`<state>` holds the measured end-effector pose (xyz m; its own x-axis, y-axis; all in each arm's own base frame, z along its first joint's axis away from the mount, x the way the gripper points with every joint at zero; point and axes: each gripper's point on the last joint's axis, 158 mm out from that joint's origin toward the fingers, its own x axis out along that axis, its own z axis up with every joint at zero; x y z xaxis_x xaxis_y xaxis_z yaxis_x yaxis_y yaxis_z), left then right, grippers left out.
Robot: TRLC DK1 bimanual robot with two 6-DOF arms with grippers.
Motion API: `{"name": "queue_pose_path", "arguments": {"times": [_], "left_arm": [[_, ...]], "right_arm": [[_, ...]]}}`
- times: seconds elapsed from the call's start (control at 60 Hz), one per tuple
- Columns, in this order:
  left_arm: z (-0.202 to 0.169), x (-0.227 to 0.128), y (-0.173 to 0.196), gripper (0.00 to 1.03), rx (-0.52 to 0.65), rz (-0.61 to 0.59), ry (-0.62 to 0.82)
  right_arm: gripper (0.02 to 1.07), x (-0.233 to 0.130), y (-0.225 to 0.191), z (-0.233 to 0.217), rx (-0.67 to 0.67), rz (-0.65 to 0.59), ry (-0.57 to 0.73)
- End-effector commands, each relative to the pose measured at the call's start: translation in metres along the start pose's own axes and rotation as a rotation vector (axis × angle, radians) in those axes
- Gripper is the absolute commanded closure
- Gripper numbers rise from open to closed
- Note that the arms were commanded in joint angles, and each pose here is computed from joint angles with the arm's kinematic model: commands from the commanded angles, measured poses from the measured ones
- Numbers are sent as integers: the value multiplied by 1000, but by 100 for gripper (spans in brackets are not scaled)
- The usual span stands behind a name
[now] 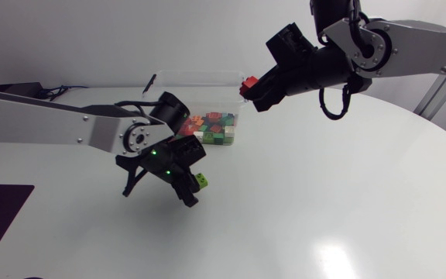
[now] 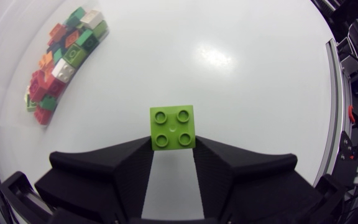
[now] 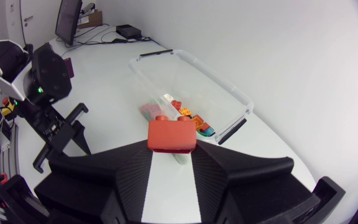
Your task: Place the duplo bricks in the container
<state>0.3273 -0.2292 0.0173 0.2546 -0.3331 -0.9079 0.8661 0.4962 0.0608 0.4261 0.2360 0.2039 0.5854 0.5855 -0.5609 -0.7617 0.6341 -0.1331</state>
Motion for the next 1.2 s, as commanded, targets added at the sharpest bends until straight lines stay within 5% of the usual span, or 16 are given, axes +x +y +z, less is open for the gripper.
{"name": "queue_pose_path", "arguments": {"times": [0.0,0.3,0.617,1.133,1.183], "left_arm": [[2,-27,19,67,-3,57,-49],[66,-112,81,67,-21,223,-269],[104,-142,158,66,-125,311,-455],[127,-123,244,66,-217,385,-579],[129,-122,247,66,-213,392,-590]], "right_arm": [[83,-14,-7,19,13,-19,-44],[83,-3,-20,42,32,-32,-89],[83,42,-20,51,64,-7,-104],[82,125,-38,39,95,-4,-56],[68,132,-41,37,97,-9,-48]]}}
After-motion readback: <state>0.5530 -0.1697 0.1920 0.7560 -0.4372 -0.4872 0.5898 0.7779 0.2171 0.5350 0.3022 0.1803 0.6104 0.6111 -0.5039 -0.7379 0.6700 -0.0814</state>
